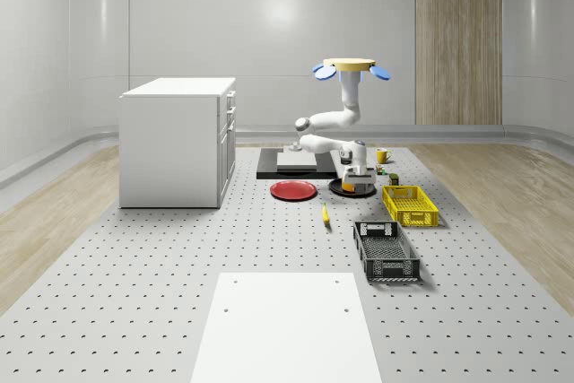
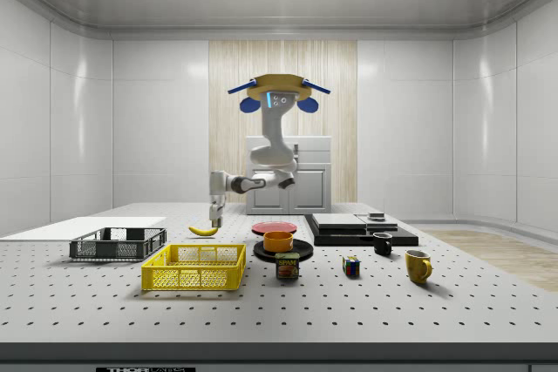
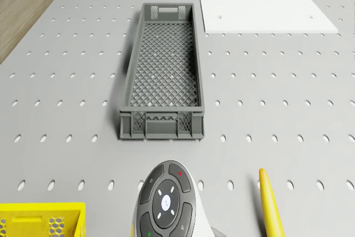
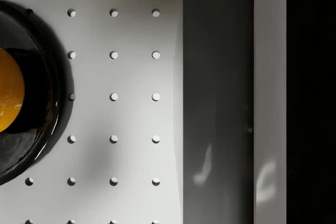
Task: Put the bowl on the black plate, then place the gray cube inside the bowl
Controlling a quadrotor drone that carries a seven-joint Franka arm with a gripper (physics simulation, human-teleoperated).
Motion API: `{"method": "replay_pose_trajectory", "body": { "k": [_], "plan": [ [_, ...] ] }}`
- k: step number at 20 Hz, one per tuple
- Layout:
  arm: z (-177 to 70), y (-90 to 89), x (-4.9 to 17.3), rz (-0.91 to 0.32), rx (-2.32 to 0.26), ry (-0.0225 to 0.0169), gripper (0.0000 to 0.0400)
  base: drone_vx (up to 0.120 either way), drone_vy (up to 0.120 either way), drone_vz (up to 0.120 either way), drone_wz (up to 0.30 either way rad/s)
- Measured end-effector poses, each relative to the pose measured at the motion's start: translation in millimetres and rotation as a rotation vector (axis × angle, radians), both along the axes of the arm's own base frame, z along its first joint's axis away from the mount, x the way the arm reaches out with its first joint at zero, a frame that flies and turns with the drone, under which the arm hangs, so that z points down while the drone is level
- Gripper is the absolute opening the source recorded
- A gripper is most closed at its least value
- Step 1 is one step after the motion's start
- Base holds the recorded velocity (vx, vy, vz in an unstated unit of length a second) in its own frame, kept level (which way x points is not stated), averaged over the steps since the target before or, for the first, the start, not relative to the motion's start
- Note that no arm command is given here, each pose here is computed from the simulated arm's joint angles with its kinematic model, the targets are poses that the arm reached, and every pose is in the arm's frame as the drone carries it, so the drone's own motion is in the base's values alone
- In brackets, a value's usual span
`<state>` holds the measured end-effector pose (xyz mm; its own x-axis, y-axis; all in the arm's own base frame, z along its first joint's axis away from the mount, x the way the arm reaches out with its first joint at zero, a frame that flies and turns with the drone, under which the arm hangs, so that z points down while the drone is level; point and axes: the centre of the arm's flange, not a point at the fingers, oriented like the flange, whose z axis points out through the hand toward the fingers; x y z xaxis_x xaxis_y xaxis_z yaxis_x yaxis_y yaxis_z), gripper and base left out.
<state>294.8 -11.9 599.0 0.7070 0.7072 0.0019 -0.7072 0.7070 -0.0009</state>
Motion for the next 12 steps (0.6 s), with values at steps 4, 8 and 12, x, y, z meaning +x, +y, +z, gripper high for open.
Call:
{"method": "replay_pose_trajectory", "body": {
  "k": [4,8,12],
  "plan": [
    [-0.1,0.0,0.0,0.0,0.0,0.0,0.025,-0.12,0.0,0.0,0.0],
    [-0.1,0.0,0.0,0.0,0.0,0.0,0.025,-0.12,0.0,0.0,0.0],
    [-0.1,0.0,0.0,0.0,0.0,0.0,0.025,-0.12,0.0,0.0,0.0]
  ]
}}
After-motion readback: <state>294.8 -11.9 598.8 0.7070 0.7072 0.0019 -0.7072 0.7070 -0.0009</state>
